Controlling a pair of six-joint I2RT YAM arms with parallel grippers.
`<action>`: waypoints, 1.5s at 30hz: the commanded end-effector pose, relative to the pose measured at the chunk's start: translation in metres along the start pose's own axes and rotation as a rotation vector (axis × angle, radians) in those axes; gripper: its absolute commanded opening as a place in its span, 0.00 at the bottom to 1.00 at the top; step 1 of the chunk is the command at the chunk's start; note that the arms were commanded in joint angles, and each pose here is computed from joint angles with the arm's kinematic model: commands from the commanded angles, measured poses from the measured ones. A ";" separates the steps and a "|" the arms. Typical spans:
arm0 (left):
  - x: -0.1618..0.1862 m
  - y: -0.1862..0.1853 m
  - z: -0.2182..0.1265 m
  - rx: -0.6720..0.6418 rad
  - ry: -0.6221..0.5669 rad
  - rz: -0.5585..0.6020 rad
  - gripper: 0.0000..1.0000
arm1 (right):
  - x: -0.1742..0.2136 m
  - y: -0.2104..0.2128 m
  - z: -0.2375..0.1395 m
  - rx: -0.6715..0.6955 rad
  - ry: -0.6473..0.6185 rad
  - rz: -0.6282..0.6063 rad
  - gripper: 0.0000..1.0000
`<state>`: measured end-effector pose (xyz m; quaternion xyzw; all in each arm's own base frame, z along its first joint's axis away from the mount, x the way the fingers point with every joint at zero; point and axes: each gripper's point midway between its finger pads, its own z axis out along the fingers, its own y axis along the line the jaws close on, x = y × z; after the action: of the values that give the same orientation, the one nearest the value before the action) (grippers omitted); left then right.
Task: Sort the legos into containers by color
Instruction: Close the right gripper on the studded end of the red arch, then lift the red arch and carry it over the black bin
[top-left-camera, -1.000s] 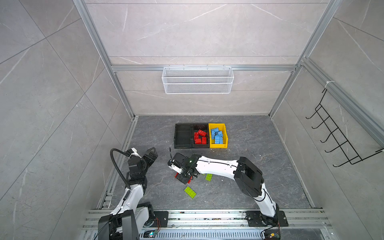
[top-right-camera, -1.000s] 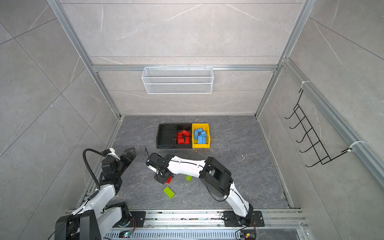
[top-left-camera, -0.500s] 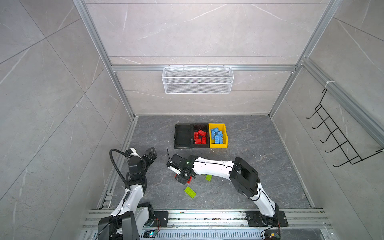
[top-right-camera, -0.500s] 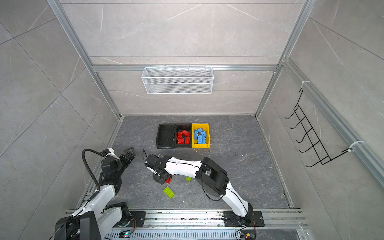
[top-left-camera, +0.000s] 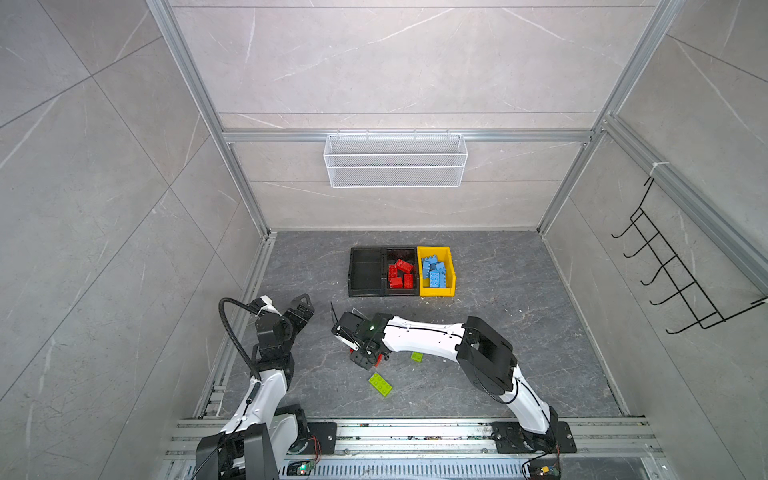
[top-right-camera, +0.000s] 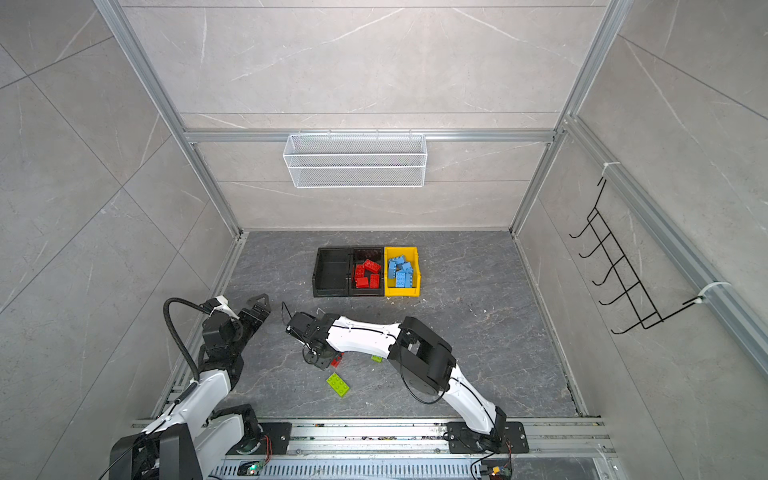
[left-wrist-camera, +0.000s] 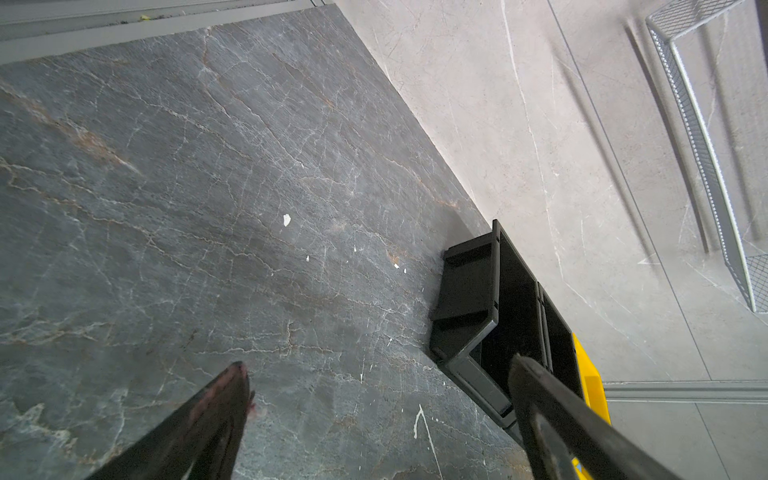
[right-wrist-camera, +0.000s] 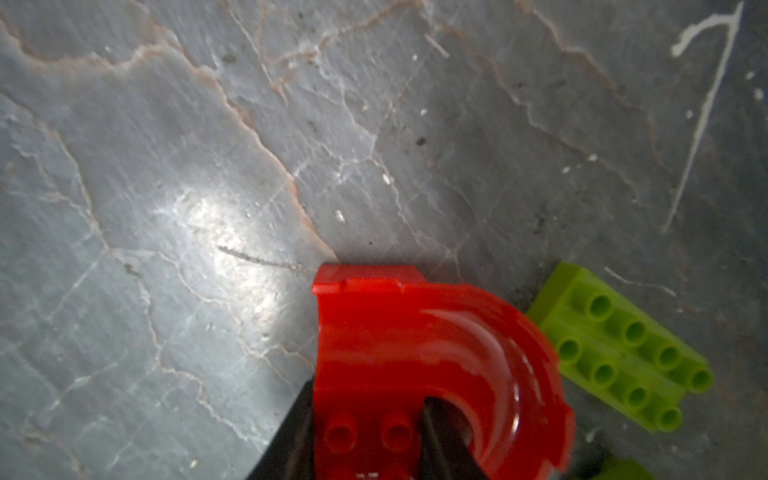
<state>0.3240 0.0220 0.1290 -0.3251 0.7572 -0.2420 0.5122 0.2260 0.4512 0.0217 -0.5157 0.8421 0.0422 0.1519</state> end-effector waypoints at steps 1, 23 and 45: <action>-0.006 -0.003 -0.003 0.010 -0.028 0.030 1.00 | -0.009 0.001 -0.017 -0.010 -0.053 0.011 0.32; 0.002 -0.060 -0.004 0.203 0.023 0.211 0.99 | -0.038 -0.101 -0.123 -0.062 -0.354 0.237 0.31; 0.044 -0.112 -0.007 0.307 0.084 0.483 1.00 | -0.066 -0.280 -0.116 0.022 -0.444 0.553 0.32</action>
<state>0.3263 -0.0879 0.1631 -0.0559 0.8010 -0.2525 0.5399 0.4720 0.3505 0.1838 -0.2599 0.8870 0.1789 0.3371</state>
